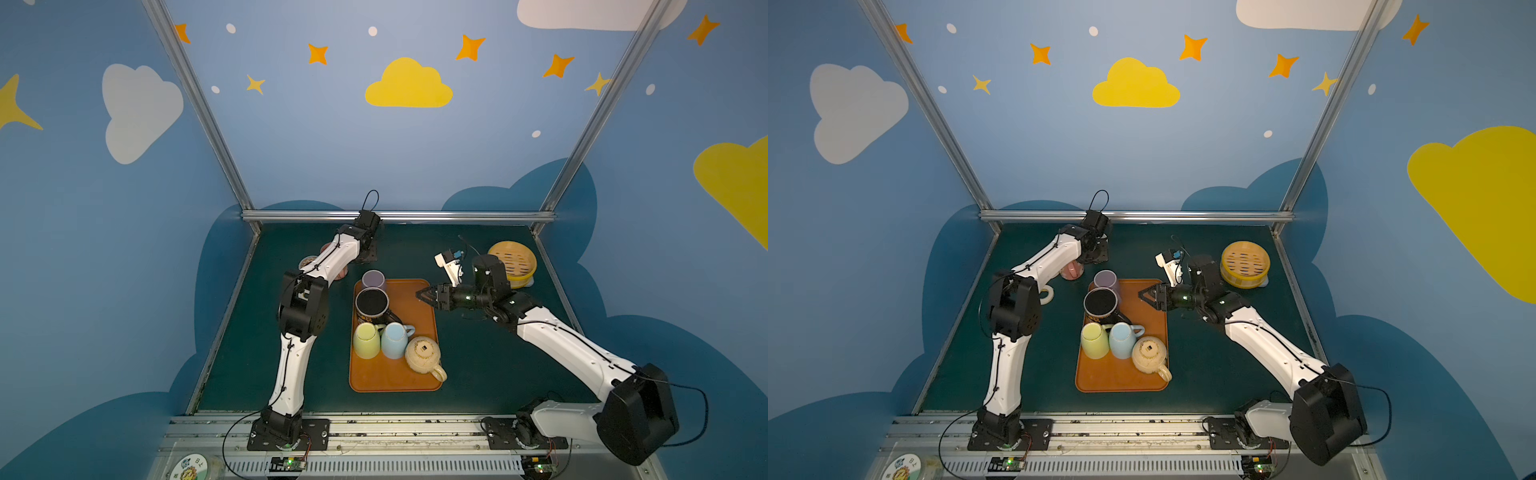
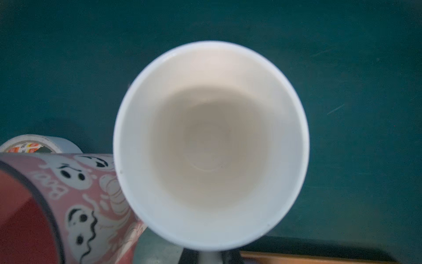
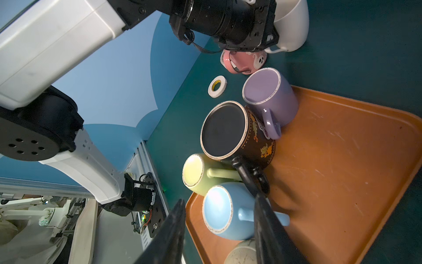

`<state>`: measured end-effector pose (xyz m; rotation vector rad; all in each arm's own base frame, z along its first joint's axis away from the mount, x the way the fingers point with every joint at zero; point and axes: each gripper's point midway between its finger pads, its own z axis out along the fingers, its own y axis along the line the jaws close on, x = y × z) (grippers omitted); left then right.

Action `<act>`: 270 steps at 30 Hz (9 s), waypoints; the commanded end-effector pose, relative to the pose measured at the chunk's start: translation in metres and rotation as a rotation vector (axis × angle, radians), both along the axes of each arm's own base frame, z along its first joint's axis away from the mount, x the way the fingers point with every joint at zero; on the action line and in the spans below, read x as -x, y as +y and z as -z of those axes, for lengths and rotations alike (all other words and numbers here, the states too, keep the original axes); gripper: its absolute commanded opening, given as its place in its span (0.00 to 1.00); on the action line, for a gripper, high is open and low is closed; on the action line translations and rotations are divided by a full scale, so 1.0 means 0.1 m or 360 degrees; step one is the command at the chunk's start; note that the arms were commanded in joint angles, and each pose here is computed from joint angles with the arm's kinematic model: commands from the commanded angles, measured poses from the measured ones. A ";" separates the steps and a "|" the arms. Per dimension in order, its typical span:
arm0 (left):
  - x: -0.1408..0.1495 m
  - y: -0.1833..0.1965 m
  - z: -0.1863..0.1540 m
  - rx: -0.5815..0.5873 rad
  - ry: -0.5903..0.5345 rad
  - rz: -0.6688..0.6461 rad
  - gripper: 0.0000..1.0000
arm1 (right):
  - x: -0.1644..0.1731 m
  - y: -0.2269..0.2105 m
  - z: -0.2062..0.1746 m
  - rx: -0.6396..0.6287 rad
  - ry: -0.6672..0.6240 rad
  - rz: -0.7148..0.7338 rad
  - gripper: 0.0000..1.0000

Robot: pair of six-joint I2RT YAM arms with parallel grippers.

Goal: Turn the mug right side up
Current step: Place the mug at the top-center of the table, then move the mug to the tray, then move the mug to the top-center of the table, then pick up the mug from the tray.

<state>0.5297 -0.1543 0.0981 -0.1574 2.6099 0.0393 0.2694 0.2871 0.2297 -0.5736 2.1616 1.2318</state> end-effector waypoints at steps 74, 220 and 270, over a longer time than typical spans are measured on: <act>0.56 0.03 -0.34 -0.0058 -0.0061 -0.0052 0.41 | 0.12 -0.04 -0.07 -0.0017 -0.0050 -0.0022 0.45; 0.39 0.18 -0.04 -0.0030 0.0158 0.0005 0.13 | -0.15 -0.19 0.56 0.0616 -0.0032 0.0143 0.51; 1.97 0.10 -1.97 0.0723 -0.0499 0.0231 1.00 | -0.70 0.10 1.51 0.1400 -0.0099 -0.0246 0.56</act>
